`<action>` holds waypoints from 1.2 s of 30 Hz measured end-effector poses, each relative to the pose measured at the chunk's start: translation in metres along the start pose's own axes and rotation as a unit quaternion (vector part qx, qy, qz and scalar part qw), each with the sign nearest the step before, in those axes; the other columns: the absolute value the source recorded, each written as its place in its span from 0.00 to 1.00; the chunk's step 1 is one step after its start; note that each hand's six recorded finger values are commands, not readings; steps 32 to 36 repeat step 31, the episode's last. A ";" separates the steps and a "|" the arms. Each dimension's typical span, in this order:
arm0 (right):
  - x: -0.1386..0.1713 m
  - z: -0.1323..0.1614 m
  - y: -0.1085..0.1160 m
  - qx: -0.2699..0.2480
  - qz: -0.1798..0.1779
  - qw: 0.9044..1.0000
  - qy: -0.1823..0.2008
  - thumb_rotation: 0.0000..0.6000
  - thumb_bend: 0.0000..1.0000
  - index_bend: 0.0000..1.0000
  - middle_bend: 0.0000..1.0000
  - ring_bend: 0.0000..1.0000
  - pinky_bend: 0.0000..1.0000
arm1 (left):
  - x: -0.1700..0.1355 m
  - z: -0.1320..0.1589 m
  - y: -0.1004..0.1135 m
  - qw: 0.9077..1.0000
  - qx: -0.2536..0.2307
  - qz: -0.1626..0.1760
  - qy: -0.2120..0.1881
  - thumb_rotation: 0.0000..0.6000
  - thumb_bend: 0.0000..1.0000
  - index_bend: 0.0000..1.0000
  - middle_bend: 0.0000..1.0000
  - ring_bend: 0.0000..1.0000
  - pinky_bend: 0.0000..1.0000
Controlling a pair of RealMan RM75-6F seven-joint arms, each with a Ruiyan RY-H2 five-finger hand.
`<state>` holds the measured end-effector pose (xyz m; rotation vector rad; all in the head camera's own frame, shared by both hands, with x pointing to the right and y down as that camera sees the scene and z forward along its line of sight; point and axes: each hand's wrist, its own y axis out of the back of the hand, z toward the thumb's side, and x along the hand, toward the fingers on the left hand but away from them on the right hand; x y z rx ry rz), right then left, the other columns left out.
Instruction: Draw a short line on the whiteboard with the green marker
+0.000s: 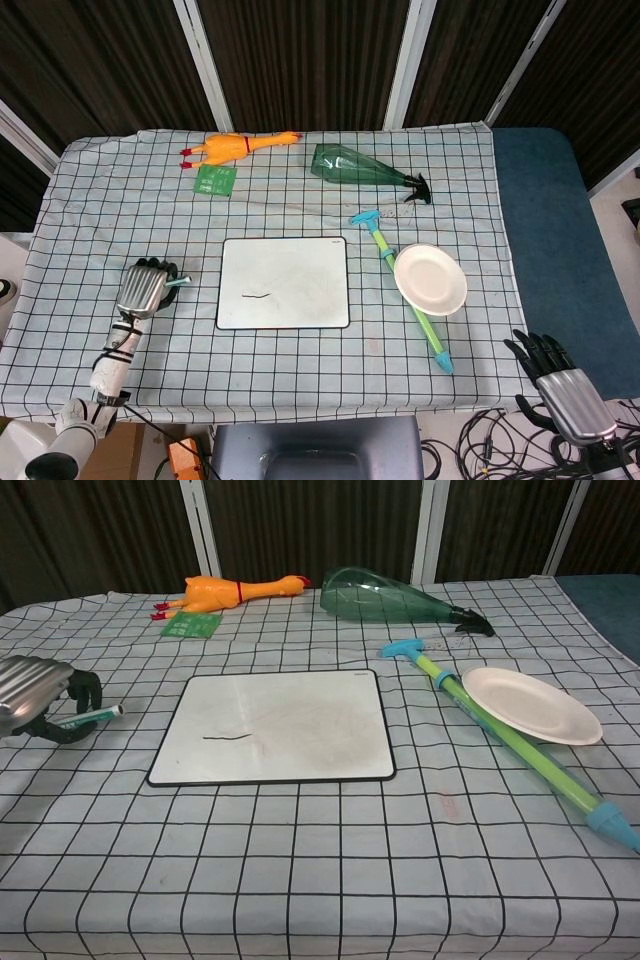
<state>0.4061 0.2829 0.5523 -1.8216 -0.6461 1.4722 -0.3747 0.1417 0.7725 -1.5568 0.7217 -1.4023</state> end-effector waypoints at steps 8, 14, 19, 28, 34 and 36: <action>0.000 0.000 0.000 0.000 0.001 1.000 0.000 1.00 0.33 0.00 0.00 0.00 0.07 | -0.002 0.005 -0.008 0.999 -0.033 -0.019 -0.007 1.00 0.38 0.23 0.16 0.05 0.22; 0.000 -0.001 0.001 -0.001 -0.001 1.000 0.000 1.00 0.33 0.00 0.00 0.00 0.07 | -0.016 0.005 0.005 0.998 -0.063 0.018 -0.023 1.00 0.36 0.23 0.15 0.03 0.17; 0.000 -0.001 0.001 -0.001 -0.002 1.000 -0.002 1.00 0.33 0.00 0.00 0.00 0.07 | -0.052 -0.008 0.028 0.994 -0.069 0.080 -0.040 1.00 0.36 0.17 0.14 0.01 0.09; -0.003 -0.002 0.001 0.005 -0.008 1.000 -0.011 1.00 0.33 0.00 0.00 0.00 0.07 | -0.157 -0.027 0.045 0.992 -0.111 0.063 -0.010 1.00 0.35 0.00 0.00 0.00 0.00; -0.005 0.000 0.000 0.008 -0.010 1.000 -0.012 1.00 0.33 0.00 0.00 0.00 0.07 | -0.193 -0.032 0.061 0.992 -0.120 0.046 0.010 1.00 0.35 0.00 0.00 0.00 0.00; -0.005 0.000 0.000 0.008 -0.010 1.000 -0.012 1.00 0.33 0.00 0.00 0.00 0.07 | -0.193 -0.032 0.061 0.992 -0.120 0.046 0.010 1.00 0.35 0.00 0.00 0.00 0.00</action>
